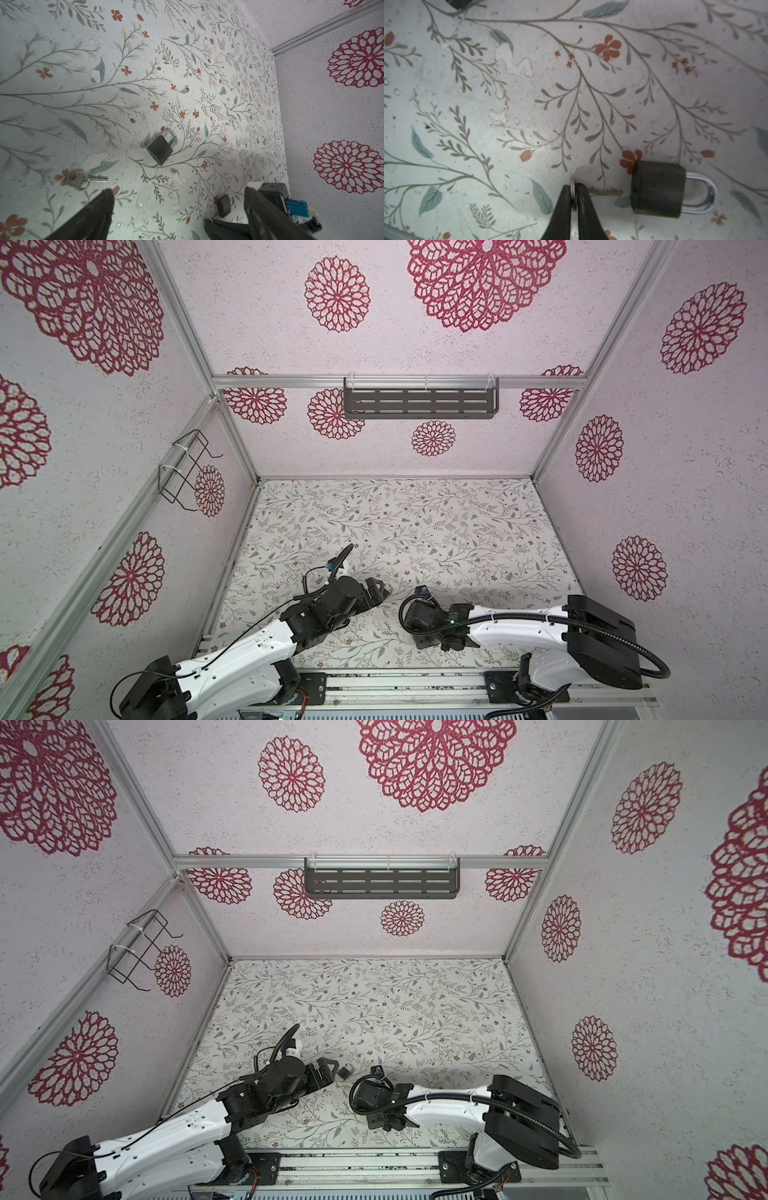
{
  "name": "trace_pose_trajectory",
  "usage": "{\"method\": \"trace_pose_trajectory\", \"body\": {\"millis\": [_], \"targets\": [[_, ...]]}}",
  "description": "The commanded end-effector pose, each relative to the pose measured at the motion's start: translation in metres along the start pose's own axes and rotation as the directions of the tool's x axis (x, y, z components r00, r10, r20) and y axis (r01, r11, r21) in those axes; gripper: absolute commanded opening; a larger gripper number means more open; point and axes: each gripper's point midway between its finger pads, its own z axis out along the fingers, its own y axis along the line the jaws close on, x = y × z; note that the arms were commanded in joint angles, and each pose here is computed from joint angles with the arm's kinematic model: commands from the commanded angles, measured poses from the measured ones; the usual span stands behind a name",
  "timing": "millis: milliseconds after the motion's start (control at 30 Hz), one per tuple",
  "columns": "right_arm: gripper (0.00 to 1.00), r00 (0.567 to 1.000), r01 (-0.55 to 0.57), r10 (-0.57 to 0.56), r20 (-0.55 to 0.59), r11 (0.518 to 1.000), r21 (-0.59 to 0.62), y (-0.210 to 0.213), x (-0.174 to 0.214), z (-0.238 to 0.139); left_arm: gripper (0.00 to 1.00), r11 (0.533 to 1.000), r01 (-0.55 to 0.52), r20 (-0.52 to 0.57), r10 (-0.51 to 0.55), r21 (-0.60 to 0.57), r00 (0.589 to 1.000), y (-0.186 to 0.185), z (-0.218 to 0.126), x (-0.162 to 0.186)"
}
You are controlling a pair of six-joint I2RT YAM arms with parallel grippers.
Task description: Unlock with the key
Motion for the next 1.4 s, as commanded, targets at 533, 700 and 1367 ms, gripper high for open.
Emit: {"method": "trace_pose_trajectory", "body": {"millis": [533, 700, 1367], "targets": [[0.09, 0.946, 0.214, -0.182, 0.268, 0.972, -0.093, 0.024, -0.061, -0.079, 1.0, 0.965, 0.171, -0.025, -0.169, 0.201, 0.985, -0.04, -0.026, -0.008], [0.08, 0.923, 0.244, -0.199, 0.328, 0.964, -0.102, 0.034, -0.08, -0.099, 1.0, 0.945, 0.18, -0.054, -0.172, 0.272, 0.984, -0.057, -0.028, -0.007], [0.07, 0.868, 0.199, -0.034, 0.496, 0.938, -0.283, 0.053, -0.135, -0.151, 0.96, 0.85, 0.311, -0.079, -0.307, 0.426, 0.948, -0.089, -0.022, -0.017]]}}
